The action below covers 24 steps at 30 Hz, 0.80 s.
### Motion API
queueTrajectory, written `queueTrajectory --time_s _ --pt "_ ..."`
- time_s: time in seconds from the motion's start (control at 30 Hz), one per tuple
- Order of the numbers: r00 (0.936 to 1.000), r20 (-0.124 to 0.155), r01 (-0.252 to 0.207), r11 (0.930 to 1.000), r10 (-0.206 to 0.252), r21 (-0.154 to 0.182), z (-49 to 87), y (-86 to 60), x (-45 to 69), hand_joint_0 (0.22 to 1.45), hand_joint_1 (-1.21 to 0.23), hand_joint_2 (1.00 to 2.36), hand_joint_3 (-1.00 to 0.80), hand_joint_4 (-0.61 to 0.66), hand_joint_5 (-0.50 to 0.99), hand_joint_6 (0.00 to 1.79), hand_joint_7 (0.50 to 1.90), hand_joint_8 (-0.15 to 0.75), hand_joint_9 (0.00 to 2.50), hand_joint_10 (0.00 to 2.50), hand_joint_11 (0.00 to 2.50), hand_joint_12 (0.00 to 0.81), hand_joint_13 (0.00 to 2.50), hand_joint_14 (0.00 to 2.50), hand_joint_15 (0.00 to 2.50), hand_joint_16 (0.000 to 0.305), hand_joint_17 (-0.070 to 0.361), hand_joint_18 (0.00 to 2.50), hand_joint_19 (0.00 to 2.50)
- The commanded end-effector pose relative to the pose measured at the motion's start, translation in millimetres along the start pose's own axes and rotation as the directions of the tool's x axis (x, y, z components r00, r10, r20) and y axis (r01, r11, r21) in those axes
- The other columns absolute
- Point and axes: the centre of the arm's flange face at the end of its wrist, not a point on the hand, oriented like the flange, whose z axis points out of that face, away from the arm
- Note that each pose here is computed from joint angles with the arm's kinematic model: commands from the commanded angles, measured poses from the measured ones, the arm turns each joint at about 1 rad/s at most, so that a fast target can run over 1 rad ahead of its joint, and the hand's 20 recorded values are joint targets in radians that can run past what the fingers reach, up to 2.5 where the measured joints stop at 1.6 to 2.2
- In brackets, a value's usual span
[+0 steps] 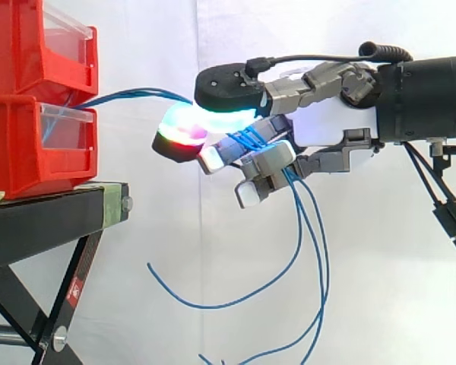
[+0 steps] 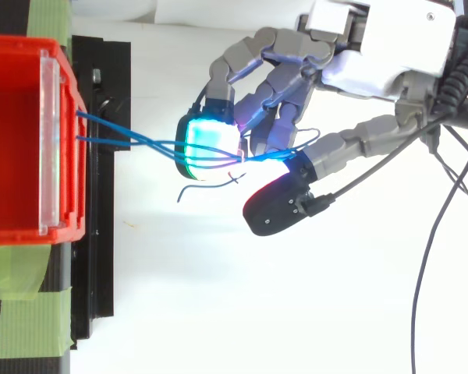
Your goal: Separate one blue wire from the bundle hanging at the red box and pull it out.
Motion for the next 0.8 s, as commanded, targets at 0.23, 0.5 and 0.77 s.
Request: queueTrajectory --time_s 0.23,0.5,0.77 --pt "1.0000 0.004 0.001 1.0000 -0.001 -0.001 -0.8 2.0 -1.3 0.54 -0.71 1.00 -0.49 0.23 -0.23 0.90 0.85 0.369 0.91 0.02 0.99 0.392 1.42 0.00 1.50 0.062 0.139 0.91 0.73" --pt "1.0000 0.006 0.002 1.0000 -0.002 -0.004 -0.3 2.7 -2.2 0.56 -0.60 1.01 -0.44 0.22 -0.22 0.90 0.86 0.375 0.97 0.02 1.00 0.376 1.42 0.01 1.48 0.061 0.136 0.91 0.74" --pt "1.0000 0.004 0.004 1.0000 -0.004 -0.003 -0.7 2.2 -1.3 0.61 -0.66 1.02 -0.30 0.18 -0.21 0.91 0.88 0.372 0.99 0.02 1.02 0.366 1.44 0.01 1.50 0.058 0.131 0.94 0.73"
